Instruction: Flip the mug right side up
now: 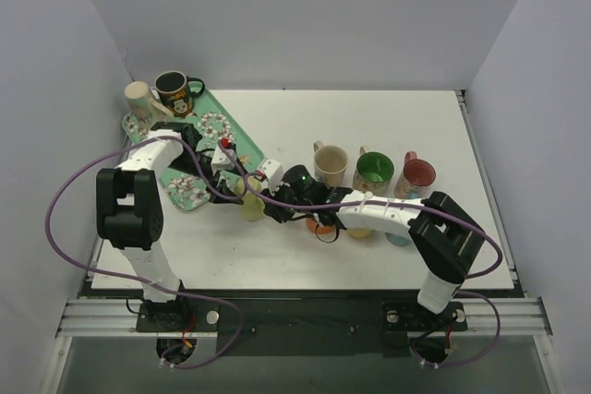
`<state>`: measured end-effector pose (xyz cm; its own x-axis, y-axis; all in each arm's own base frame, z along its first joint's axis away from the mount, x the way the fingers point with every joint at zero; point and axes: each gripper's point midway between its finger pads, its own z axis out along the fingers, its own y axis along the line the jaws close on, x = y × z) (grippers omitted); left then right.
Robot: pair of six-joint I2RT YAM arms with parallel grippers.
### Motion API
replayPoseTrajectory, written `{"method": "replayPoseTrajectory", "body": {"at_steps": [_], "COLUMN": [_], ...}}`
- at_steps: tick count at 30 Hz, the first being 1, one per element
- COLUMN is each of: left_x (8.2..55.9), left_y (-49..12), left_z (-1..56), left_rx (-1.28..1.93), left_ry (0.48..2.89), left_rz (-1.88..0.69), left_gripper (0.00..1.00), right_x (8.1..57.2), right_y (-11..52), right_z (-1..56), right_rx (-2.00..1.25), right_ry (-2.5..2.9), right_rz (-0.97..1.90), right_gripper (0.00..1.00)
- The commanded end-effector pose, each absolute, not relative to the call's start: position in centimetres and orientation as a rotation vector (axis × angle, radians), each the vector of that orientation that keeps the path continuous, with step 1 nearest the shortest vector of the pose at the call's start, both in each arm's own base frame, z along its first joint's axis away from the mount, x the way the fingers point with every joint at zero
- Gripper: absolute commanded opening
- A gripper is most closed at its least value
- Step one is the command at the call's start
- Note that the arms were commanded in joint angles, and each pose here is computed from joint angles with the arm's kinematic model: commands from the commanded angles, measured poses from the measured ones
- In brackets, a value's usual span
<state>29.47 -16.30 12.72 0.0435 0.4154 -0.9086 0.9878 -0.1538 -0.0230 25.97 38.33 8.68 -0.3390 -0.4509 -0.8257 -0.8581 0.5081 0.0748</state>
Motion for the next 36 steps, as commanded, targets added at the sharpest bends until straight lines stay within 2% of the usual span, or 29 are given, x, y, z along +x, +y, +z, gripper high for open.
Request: {"method": "replayPoseTrajectory", "body": {"at_steps": [1,12,25,28,30,31,34,35,36], "left_x": [24.7,24.7,25.1,25.3,25.5,25.7,26.0,26.0,26.1], "left_y": [-16.5,-16.5,-16.7,-16.7,-16.8,-16.8,-16.8,-16.8,-16.7], "left_z": [14.4,14.6,14.6,14.9,15.3,15.5,15.8,15.8,15.8], "left_rx": [1.515,1.507,1.475,1.469,1.455,1.447,1.438,1.436,1.434], "left_ry": [1.576,1.577,1.579,1.575,1.57,1.565,1.558,1.562,1.566], "left_rz": [-1.36,-1.365,-1.389,-1.384,-1.381,-1.377,-1.37,-1.371,-1.371], "left_gripper": [0.0,0.0,0.0,0.0,0.0,0.0,0.0,0.0,0.0], "right_x": [27.5,28.7,28.4,28.2,28.0,28.0,27.8,27.8,27.8], "right_y": [38.2,39.1,41.6,41.8,42.1,42.4,42.3,42.2,42.2], "right_z": [8.5,7.3,8.2,7.6,7.3,7.4,7.4,7.5,7.9], "right_rx": [-1.026,-0.96,-0.891,-0.916,-0.938,-0.947,-0.951,-0.949,-0.932], "right_ry": [1.939,1.945,1.868,1.895,1.918,1.918,1.92,1.919,1.921], "right_rz": [0.599,0.602,0.762,0.758,0.769,0.773,0.772,0.772,0.779], "right_gripper": [0.2,0.45,0.52,0.46,0.34,0.25,0.09,0.0,0.0]}}
